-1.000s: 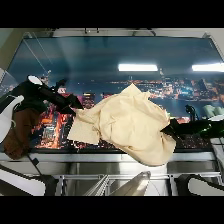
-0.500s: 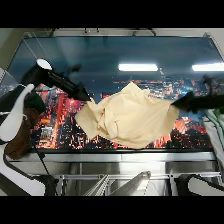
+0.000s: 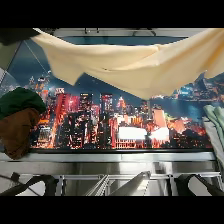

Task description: Fold the shirts.

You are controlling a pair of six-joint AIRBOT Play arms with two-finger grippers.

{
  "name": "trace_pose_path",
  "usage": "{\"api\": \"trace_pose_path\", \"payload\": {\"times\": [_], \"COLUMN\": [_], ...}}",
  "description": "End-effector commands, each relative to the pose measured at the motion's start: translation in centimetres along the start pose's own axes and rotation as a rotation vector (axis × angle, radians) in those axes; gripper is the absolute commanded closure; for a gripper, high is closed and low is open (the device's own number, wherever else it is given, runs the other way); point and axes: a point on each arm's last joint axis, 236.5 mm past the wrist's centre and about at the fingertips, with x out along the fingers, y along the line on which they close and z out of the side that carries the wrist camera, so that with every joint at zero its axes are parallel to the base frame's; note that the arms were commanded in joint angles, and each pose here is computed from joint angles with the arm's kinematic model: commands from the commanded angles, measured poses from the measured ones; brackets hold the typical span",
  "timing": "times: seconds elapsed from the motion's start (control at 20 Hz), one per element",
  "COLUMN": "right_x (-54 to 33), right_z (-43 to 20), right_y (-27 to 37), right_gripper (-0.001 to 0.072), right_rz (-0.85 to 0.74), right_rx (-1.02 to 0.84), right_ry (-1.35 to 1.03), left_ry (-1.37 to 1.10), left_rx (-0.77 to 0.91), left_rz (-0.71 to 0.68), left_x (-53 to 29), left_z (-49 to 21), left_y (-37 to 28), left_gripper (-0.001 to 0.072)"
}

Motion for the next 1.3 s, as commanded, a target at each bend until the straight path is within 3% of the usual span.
{"api": "trace_pose_path", "payload": {"times": [0.0, 0.2, 0.4, 0.45, 0.5, 0.55, 0.65, 0.9, 1.05, 1.25], "right_x": [-1.4, 2.6, 10.8, 12.8, 14.5, 15.5, 15.8, 9.2, 4.0, 0.1], "right_z": [2.2, -1.3, -9.8, -12.2, -14.4, -15.9, -17.5, -17.9, -22.8, -31.9], "right_y": [2.3, -0.9, -5.9, -7.3, -8.7, -9.9, -11.7, -13.2, -15.5, -17.0], "right_gripper": [0.0690, 0.0689, 0.0678, 0.0579, 0.0402, 0.0363, 0.0365, 0.0368, 0.0368, 0.0363], "right_rz": [-0.008, 0.047, 0.054, 0.051, 0.050, 0.045, 0.030, 0.021, -0.134, -0.291], "right_rx": [-0.076, 0.025, 0.118, 0.149, 0.189, 0.242, 0.329, 0.396, 0.437, 0.560], "right_ry": [-0.086, 0.072, 0.348, 0.410, 0.458, 0.491, 0.531, 0.650, 0.812, 0.873], "left_ry": [-0.080, 0.039, 0.133, 0.156, 0.175, 0.197, 0.222, 0.310, 0.425, 0.530], "left_rx": [0.006, -0.182, -0.366, -0.409, -0.456, -0.502, -0.557, -0.606, -0.624, -0.682], "left_rz": [0.069, 0.001, -0.052, -0.067, -0.078, -0.092, -0.109, -0.090, 0.001, -0.050], "left_x": [-3.0, 1.0, 4.6, 5.4, 6.3, 7.0, 7.7, 7.1, 7.5, 10.0], "left_z": [-0.5, -7.4, -13.8, -15.1, -16.4, -17.5, -18.4, -19.4, -22.9, -26.2], "left_y": [-1.6, 2.5, 7.5, 8.4, 9.4, 10.4, 12.1, 16.9, 19.9, 20.3], "left_gripper": [0.0686, 0.0688, 0.0690, 0.0687, 0.0541, 0.0327, -0.0001, -0.0002, -0.0002, -0.0002]}}
